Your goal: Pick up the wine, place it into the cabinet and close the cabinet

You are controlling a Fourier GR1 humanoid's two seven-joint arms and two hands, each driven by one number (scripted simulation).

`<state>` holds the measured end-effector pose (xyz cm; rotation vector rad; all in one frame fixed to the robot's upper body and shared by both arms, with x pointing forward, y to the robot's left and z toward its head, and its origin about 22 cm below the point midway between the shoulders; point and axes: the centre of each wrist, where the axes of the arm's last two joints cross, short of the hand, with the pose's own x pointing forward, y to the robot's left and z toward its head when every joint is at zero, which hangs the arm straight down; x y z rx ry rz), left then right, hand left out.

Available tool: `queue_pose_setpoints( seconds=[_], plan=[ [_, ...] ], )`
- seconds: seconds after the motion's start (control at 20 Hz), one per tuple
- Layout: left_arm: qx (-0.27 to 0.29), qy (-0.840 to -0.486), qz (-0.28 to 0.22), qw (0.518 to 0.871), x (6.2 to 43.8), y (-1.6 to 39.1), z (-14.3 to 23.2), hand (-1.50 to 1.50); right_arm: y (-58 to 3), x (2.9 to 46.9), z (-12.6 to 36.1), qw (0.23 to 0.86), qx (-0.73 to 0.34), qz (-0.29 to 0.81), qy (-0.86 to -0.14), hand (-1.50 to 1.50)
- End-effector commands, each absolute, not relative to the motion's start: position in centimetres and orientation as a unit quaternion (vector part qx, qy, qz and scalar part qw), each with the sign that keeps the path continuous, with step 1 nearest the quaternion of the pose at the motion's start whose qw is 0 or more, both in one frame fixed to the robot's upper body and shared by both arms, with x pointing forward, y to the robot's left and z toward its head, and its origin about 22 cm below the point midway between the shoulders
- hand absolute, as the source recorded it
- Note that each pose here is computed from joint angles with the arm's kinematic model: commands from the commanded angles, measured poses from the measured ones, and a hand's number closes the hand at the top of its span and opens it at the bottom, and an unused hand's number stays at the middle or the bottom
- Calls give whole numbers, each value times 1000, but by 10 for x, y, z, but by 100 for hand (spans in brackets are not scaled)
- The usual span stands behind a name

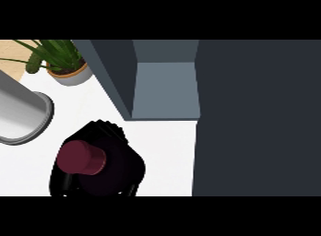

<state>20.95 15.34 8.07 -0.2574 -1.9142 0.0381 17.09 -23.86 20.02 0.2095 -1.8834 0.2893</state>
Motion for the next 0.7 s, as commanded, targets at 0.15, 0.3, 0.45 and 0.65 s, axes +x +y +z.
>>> queue_pose_setpoints(
  seconds=[0.15, 0.3, 0.45, 0.65],
  plan=[
    [-128, -815, 21, 564, 237, 106, 120, 150, -239, 146, 212, 553, 119, 124, -816, -150],
    [-125, -811, 30, 570, 233, 86, 135, 150, -241, 149, 210, 556, 121, 118, -814, -150],
    [-99, -821, 21, 561, 245, 73, 129, 150, -236, 137, 203, 552, 124, 111, -817, -150],
    [-89, -818, 25, 568, 246, 57, 131, 150, -245, 135, 210, 561, 113, 123, -811, -150]
  ],
)
